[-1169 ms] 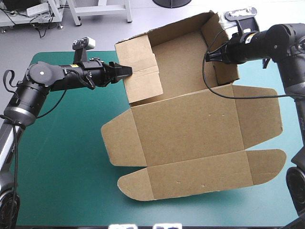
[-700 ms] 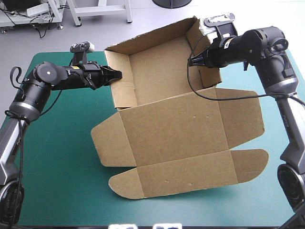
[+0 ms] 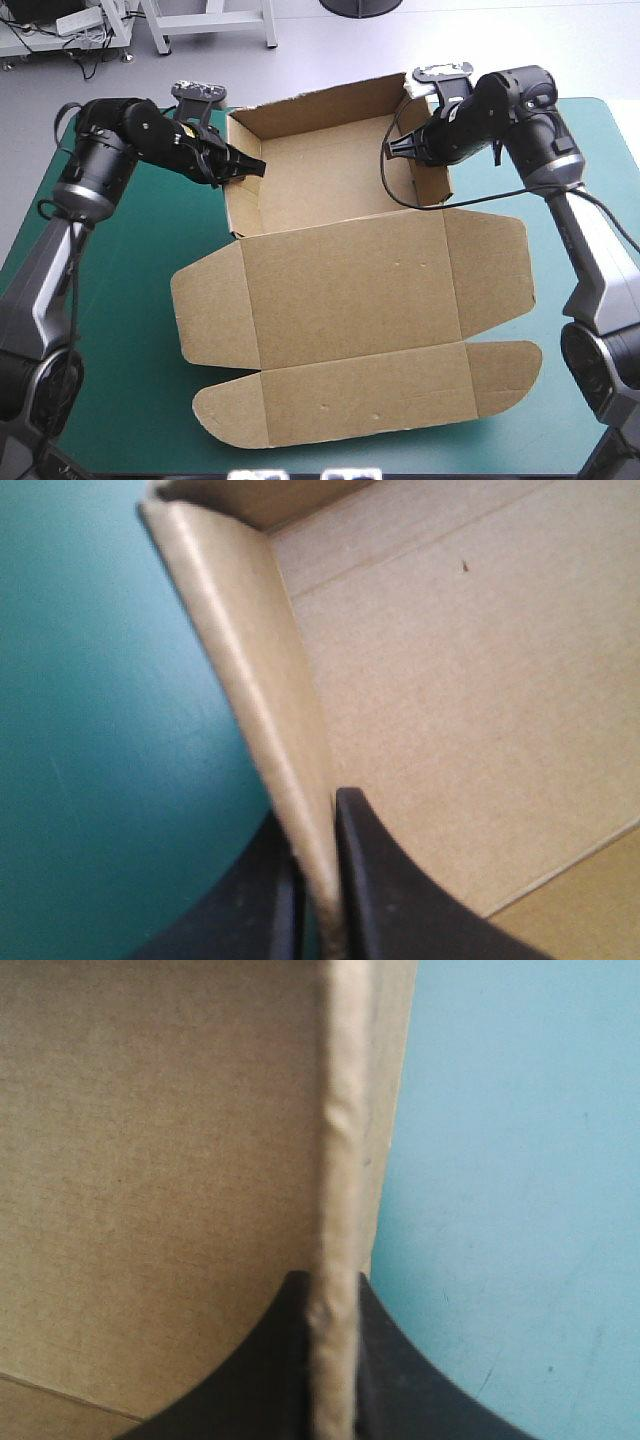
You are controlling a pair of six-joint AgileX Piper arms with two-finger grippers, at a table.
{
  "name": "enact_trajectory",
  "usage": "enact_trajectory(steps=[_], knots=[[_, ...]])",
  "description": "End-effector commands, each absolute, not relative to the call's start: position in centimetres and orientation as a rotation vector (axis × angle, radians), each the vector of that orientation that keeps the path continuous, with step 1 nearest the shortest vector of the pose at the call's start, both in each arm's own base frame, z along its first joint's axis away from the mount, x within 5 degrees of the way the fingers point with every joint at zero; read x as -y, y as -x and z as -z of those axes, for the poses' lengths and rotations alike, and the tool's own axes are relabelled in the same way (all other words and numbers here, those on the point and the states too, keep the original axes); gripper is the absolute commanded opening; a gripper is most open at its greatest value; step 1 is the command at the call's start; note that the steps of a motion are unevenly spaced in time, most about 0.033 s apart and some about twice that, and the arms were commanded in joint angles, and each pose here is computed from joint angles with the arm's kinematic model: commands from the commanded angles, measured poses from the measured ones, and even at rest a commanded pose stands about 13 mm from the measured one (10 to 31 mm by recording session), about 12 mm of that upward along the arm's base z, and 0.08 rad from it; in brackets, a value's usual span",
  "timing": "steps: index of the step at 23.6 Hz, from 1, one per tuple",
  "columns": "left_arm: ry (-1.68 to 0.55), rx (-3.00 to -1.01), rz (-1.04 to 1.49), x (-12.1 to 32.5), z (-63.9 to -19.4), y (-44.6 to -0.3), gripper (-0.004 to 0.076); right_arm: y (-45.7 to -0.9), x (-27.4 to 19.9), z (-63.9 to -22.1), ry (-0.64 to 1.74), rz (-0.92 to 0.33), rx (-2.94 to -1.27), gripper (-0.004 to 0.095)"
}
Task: Fold the box
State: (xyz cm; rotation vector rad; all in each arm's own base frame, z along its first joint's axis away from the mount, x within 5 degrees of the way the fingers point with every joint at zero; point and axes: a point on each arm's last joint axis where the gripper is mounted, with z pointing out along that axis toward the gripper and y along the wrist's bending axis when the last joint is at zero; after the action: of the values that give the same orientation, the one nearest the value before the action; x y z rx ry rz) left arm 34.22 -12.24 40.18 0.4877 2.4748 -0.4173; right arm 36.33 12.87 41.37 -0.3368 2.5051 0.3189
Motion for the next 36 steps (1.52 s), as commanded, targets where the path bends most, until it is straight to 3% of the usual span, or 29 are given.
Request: enact_trajectory(steps=[1, 7, 10, 17, 25, 27, 29, 30, 32, 33, 36], knots=[[-0.535, -2.505, 0.497, 14.0, -39.7, -34.6, -0.0010, -35.5, -14.3, -40.3, 0.397, -0.435, -2.551, -0.0003], [-0.546, -2.635, 0.335, 13.6, -35.7, -37.2, -0.0010, -38.4, -15.3, -32.6, 0.393, -0.421, -2.684, -0.0003], [-0.546, -2.661, 0.320, 13.8, -34.5, -37.9, -0.0010, -39.3, -15.7, -30.9, 0.423, -0.432, -2.701, -0.0003], [-0.536, -2.698, 0.312, 14.4, -31.1, -40.0, -0.0010, -40.9, -16.3, -27.8, 0.440, -0.427, -2.729, -0.0003], [-0.560, -2.714, 0.199, 13.9, -29.9, -40.8, -0.0009, -41.5, -16.1, -27.7, 0.492, -0.373, -2.668, -0.0002], [-0.574, -2.728, 0.153, 13.6, -29.9, -40.7, -0.0008, -41.5, -15.9, -27.7, 0.532, -0.322, -2.660, 0.0043], [-0.578, -2.741, 0.152, 13.6, -29.8, -40.6, 0.0015, -41.6, -15.7, -27.6, 0.546, -0.294, -2.663, 0.0179], [-0.580, -2.751, 0.154, 13.6, -29.8, -40.5, 0.0053, -41.5, -15.7, -27.6, 0.560, -0.291, -2.662, 0.0299], [-0.584, -2.766, 0.155, 13.6, -29.8, -40.4, 0.0130, -41.5, -15.9, -27.6, 0.555, -0.314, -2.662, 0.0405], [-0.583, -2.771, 0.166, 13.6, -29.8, -40.4, 0.0195, -41.4, -16.0, -27.7, 0.548, -0.334, -2.664, 0.0409], [-0.574, -2.769, 0.206, 13.9, -29.8, -40.3, 0.0287, -41.4, -16.1, -27.8, 0.542, -0.357, -2.663, 0.0405]])
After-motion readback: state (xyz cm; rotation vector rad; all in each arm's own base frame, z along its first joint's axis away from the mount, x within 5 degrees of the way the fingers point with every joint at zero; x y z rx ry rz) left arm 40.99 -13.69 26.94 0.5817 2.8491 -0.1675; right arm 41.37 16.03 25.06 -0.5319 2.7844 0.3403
